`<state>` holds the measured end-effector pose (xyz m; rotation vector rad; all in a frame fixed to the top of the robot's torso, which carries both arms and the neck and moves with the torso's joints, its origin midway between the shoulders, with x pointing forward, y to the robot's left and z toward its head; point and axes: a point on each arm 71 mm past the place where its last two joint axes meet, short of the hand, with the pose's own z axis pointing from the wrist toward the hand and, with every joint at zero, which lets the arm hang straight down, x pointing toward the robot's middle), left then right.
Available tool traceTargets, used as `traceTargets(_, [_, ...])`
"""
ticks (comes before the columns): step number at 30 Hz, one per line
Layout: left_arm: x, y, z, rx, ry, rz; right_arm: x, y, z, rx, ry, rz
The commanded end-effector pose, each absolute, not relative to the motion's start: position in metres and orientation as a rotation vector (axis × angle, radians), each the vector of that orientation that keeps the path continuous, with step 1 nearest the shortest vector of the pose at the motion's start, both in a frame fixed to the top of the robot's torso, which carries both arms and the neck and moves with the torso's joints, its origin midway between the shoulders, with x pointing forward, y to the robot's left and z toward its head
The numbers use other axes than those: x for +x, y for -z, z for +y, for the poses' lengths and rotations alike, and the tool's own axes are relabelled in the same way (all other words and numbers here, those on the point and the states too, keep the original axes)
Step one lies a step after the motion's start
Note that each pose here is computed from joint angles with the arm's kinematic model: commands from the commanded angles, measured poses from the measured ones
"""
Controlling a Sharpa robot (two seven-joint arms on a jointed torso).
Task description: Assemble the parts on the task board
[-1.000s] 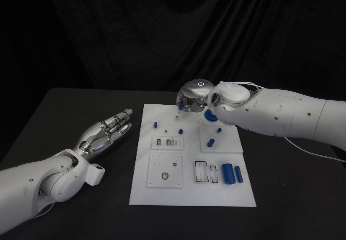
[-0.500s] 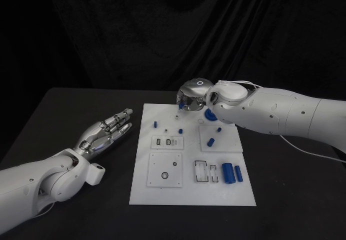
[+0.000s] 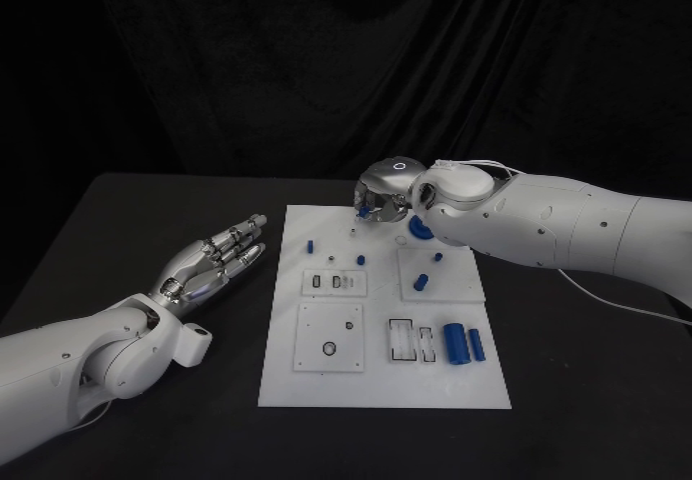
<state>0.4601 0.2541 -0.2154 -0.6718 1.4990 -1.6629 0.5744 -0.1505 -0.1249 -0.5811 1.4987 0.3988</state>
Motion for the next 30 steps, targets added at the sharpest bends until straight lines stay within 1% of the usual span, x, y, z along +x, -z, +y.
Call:
traceTargets(1, [0.4575,0.2073,0.2525,-0.601,1.753,1.389,0.5757,0.128,-0.1518,-0.573,-0.381,1.519])
traceTargets(30, [0.4605,0.2093,0.2519,-0.605,1.753,1.404,0.5759,0.1335,-0.142,-0.59,-0.388,1.543])
